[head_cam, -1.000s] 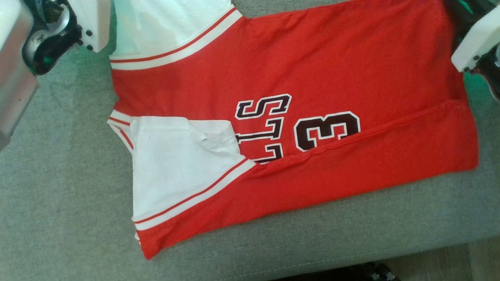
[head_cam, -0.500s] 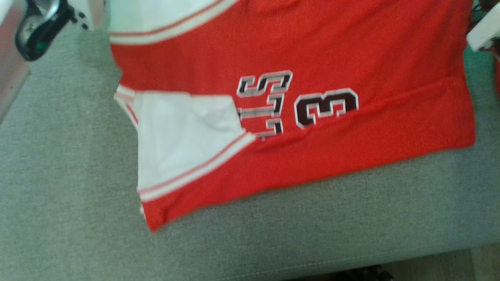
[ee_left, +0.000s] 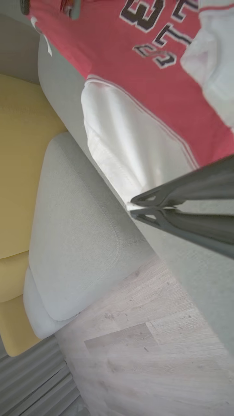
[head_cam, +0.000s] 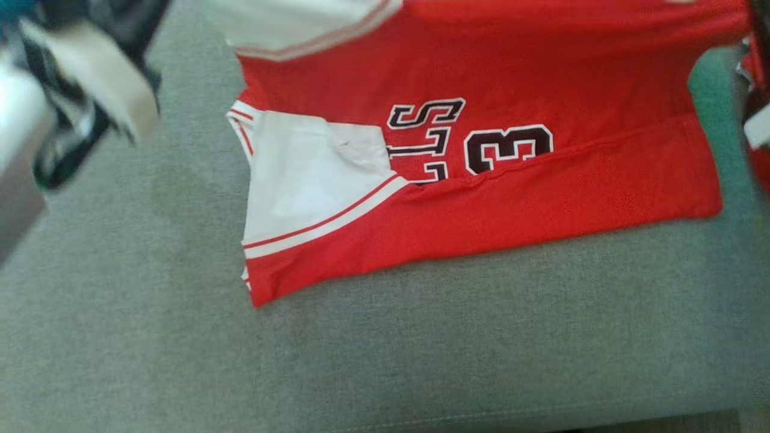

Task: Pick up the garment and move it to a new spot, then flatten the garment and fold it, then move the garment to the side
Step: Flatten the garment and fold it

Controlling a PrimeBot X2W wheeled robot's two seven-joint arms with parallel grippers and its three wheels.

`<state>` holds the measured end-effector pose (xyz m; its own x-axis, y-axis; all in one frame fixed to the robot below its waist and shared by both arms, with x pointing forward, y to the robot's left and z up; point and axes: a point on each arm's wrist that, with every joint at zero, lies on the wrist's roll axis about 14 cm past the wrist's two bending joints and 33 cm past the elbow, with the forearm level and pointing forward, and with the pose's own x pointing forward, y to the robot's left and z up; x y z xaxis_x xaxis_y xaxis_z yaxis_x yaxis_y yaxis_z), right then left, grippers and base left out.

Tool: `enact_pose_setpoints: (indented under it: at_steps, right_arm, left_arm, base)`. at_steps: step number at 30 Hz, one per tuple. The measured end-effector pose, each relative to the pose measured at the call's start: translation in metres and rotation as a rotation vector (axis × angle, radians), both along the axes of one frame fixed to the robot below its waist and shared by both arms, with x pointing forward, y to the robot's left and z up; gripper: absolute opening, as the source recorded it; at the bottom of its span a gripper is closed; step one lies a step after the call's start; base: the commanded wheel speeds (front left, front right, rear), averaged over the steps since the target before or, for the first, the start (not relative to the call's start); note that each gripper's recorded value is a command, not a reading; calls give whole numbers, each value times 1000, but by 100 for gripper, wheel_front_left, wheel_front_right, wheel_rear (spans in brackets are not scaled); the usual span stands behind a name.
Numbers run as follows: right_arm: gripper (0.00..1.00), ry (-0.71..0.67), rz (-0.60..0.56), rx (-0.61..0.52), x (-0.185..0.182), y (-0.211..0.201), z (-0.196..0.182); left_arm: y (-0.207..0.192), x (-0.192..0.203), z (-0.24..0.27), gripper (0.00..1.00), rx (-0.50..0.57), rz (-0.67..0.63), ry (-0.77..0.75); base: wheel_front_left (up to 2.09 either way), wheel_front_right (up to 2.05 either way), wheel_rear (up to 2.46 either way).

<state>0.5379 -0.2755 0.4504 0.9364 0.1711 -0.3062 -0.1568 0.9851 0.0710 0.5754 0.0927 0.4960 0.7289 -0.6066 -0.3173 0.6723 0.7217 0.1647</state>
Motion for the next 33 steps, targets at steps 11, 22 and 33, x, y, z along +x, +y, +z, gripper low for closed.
enact_pose_setpoints:
  at_steps: [11,22,33]
  right_arm:
    - [0,45,-15,44,-43,0,-20]
    - [16,120,-36,69,-83,5,-57]
    - [100,19,-143,120,-85,-1,-40]
  left_arm:
    - [9,-100,-40,0,-21,17,120]
    - [6,-140,-67,0,-119,84,200]
    - [-1,-147,-75,100,-136,242,101]
  base:
    - [0,0,0]
    - [0,0,0]
    - [0,0,0]
